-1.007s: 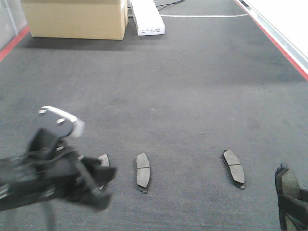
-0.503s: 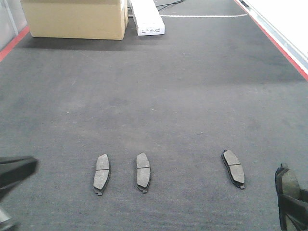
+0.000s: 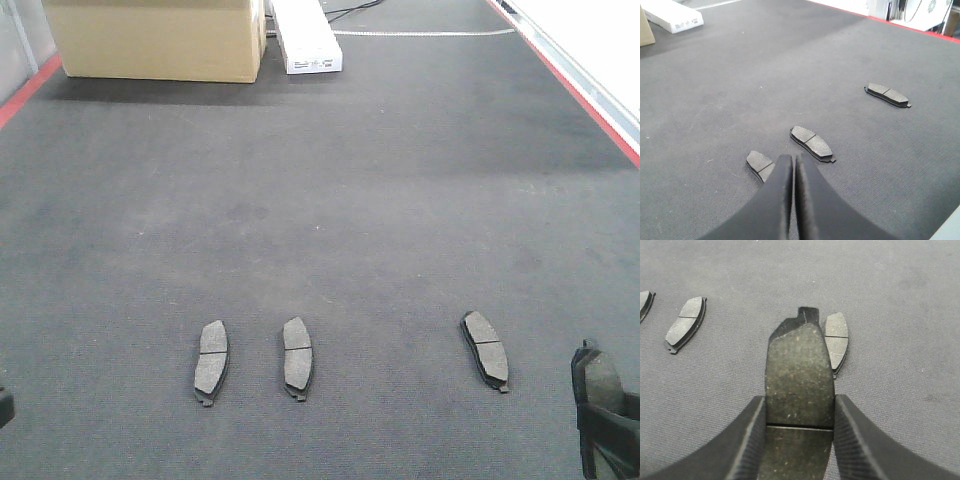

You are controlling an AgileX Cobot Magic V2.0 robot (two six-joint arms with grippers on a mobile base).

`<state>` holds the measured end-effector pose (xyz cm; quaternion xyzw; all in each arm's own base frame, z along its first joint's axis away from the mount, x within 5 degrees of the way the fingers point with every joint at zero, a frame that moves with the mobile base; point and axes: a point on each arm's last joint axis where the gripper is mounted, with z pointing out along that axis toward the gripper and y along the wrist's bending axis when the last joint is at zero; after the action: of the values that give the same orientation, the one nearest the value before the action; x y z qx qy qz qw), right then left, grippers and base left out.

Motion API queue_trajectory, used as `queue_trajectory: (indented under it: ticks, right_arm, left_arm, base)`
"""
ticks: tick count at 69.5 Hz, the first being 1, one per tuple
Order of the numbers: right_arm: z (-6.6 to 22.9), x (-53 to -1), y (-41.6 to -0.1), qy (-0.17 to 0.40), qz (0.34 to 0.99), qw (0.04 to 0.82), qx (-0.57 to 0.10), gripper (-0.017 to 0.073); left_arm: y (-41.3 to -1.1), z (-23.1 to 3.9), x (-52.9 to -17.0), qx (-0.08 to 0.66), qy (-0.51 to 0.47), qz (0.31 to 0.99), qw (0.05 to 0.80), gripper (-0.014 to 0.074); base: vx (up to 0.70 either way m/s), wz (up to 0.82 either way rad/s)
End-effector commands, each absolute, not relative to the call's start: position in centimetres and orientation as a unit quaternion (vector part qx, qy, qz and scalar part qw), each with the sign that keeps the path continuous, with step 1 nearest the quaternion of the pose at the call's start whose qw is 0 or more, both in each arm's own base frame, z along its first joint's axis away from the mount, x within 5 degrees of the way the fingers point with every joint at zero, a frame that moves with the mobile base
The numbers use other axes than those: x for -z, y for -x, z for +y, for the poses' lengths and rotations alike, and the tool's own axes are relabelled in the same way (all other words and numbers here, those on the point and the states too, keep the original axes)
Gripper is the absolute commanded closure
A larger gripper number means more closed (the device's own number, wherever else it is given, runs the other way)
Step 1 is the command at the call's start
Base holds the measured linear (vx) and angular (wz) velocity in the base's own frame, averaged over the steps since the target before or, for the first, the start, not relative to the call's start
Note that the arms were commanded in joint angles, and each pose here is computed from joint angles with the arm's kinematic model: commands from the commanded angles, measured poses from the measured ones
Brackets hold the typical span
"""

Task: Move and align brake pads A on conveyor
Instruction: 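Open the left gripper and lift it away from the placed pad, then lower the right gripper's pad onto the belt between the row pads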

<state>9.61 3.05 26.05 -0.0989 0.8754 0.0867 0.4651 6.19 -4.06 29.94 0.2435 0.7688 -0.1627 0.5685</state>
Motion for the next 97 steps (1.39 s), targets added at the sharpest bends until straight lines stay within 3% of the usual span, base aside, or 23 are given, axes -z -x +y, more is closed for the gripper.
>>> queue_trajectory:
  ticks: [1,44,79,97]
  right_arm:
    - [3.2,-27.7,-10.1,0.101,0.847,0.514,-0.093,0.0459]
    - [3.6,-28.4,-10.9,0.097,0.831,0.538,-0.106,0.0456]
    - [8.4,-27.5,-24.2,0.09,0.908,0.399,-0.086,0.0448]
    - [13.7,-24.9,-29.2,0.118,0.925,0.344,-0.108,0.0442]
  left_arm:
    - [-6.3,-4.2,-31.4,0.175,-0.235,0.741,0.604,0.06]
    - [-6.3,-4.2,-31.4,0.175,-0.235,0.741,0.604,0.06]
    - [-6.3,-4.2,-31.4,0.175,-0.235,0.741,0.604,0.06]
    - [-6.3,-4.2,-31.4,0.175,-0.235,0.741,0.604,0.06]
  base:
    - [0.0,0.0]
    - [0.0,0.0]
    - [0.0,0.0]
    - [0.0,0.0]
